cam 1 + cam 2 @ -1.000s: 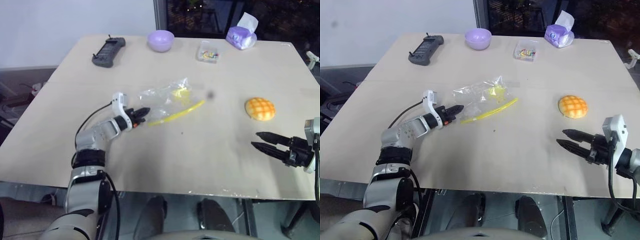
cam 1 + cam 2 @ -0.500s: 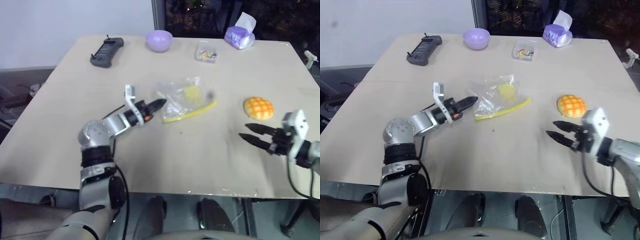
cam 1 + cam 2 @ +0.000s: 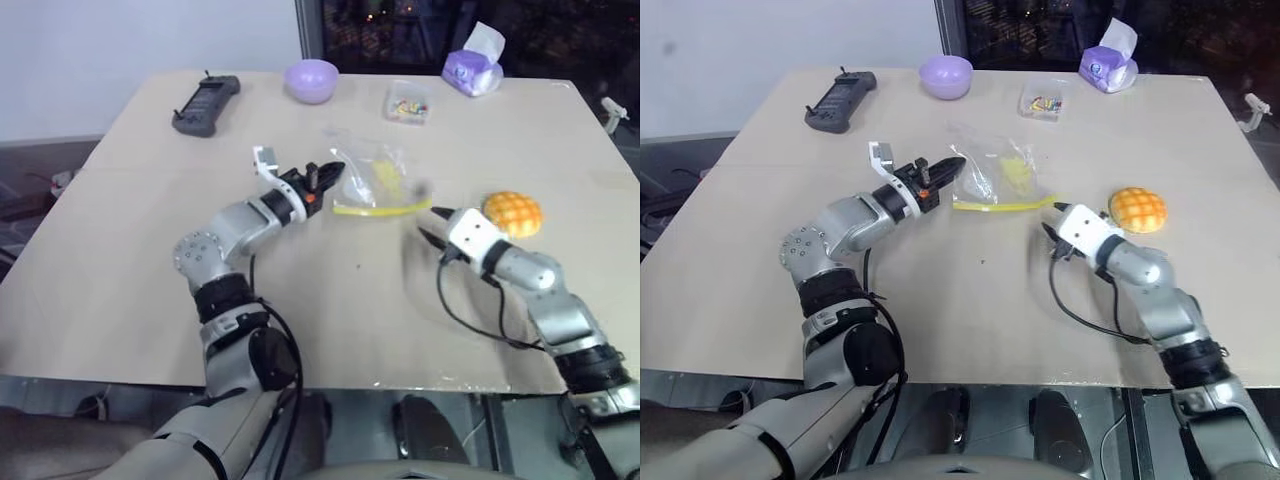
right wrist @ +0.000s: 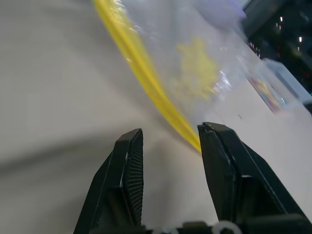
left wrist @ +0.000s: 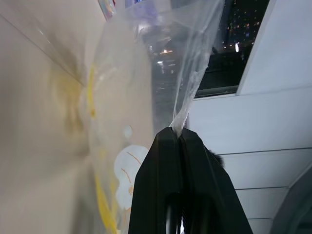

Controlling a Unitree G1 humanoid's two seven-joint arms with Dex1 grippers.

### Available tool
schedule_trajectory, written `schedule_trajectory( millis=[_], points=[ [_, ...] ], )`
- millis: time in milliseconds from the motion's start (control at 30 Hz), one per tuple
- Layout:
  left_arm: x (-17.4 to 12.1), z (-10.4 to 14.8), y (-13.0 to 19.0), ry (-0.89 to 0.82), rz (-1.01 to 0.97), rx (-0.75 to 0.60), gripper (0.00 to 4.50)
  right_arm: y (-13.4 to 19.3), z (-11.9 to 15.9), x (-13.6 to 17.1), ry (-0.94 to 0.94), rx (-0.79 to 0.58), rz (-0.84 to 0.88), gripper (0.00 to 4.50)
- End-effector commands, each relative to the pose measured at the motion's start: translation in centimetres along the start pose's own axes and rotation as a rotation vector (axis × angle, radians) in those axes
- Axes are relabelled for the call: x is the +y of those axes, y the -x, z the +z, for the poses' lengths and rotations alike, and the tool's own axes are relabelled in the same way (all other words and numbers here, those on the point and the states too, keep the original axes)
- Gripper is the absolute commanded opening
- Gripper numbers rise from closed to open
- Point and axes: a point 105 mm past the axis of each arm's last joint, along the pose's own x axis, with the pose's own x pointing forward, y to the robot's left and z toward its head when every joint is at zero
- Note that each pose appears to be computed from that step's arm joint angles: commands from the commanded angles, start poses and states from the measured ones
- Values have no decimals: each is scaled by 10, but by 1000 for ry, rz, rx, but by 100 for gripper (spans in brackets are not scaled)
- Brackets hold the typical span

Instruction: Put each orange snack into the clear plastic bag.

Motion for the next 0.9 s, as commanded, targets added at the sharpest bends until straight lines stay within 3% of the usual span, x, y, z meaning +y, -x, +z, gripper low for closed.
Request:
schedule_trajectory(
  millis=[33, 233, 667, 767, 833, 900],
  points=[
    [-16, 5, 1, -17, -40, -17, 7, -8, 7, -1, 44, -37, -11, 197],
    [-13, 6, 4, -17, -36, -17, 7, -36, 2, -14, 120, -9, -123, 197],
    [-10, 5, 5, -12, -36, -22, 7, -61, 5, -12, 128, -36, -130, 197],
    [-10, 5, 6, -31, -30, -21, 0, -62, 7, -16, 134, -45, -142, 110],
    [-9, 6, 7, -78, -24, -25, 0, -62, 7, -18, 134, -47, -148, 25],
    [-10, 5, 9, -154, -19, -27, 0, -61, 7, -19, 134, -49, -149, 1]
  ],
)
